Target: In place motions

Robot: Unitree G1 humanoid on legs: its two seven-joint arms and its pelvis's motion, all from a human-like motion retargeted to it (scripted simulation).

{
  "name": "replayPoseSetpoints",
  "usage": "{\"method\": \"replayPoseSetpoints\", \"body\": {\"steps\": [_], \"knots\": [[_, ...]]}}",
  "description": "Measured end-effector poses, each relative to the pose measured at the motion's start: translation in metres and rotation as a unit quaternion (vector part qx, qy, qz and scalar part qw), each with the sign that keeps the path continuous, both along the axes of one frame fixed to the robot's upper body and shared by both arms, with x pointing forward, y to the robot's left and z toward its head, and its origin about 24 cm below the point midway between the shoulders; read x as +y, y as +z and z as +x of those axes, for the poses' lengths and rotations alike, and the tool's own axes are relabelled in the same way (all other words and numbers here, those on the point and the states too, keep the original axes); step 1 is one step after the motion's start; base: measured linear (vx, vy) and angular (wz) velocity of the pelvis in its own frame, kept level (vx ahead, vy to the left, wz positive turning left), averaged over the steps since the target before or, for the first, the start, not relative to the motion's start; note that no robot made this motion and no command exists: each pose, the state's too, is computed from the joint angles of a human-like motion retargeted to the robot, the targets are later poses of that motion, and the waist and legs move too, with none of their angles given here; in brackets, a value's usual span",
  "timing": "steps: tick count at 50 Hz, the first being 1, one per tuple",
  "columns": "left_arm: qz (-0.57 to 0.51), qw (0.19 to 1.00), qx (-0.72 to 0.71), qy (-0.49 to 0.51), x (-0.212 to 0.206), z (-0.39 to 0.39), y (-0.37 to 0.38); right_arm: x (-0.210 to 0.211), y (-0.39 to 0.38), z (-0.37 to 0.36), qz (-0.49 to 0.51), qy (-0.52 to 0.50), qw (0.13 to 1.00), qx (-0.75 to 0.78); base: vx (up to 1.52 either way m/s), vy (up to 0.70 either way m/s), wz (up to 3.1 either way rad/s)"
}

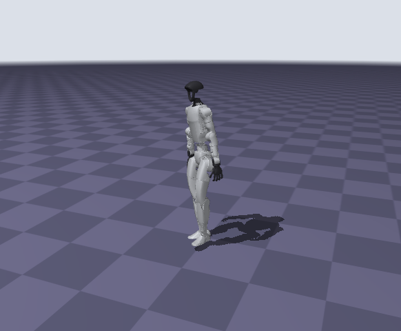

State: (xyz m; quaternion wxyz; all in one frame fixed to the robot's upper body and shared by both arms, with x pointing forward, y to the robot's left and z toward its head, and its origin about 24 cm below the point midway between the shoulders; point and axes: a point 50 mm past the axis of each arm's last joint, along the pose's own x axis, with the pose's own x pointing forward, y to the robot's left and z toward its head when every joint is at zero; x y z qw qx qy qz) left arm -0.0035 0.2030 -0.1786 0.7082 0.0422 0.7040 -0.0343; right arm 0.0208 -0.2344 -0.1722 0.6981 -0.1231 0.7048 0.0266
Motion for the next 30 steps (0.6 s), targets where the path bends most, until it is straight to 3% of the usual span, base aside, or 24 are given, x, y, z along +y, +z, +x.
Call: {"method": "replayPoseSetpoints", "body": {"steps": [8, 20, 30], "knots": [[0.014, 0.999, 0.035, 0.013, 0.003, -0.022, 0.001, -0.004, 0.001, -0.011, -0.004, -0.011, 1.0, 0.012, -0.06, 0.02, 2.27], [0.023, 0.999, -0.025, 0.02, 0.012, 0.006, 0.002, 0.002, -0.001, -0.027, 0.015, -0.024, 0.999, 0.024, 0.12, 0.23, 2.47], [0.04, 0.984, 0.065, 0.163, 0.002, -0.045, 0.004, -0.003, 0.001, 0.011, -0.007, -0.027, 0.999, -0.042, 0.07, 0.35, 1.24]]}}
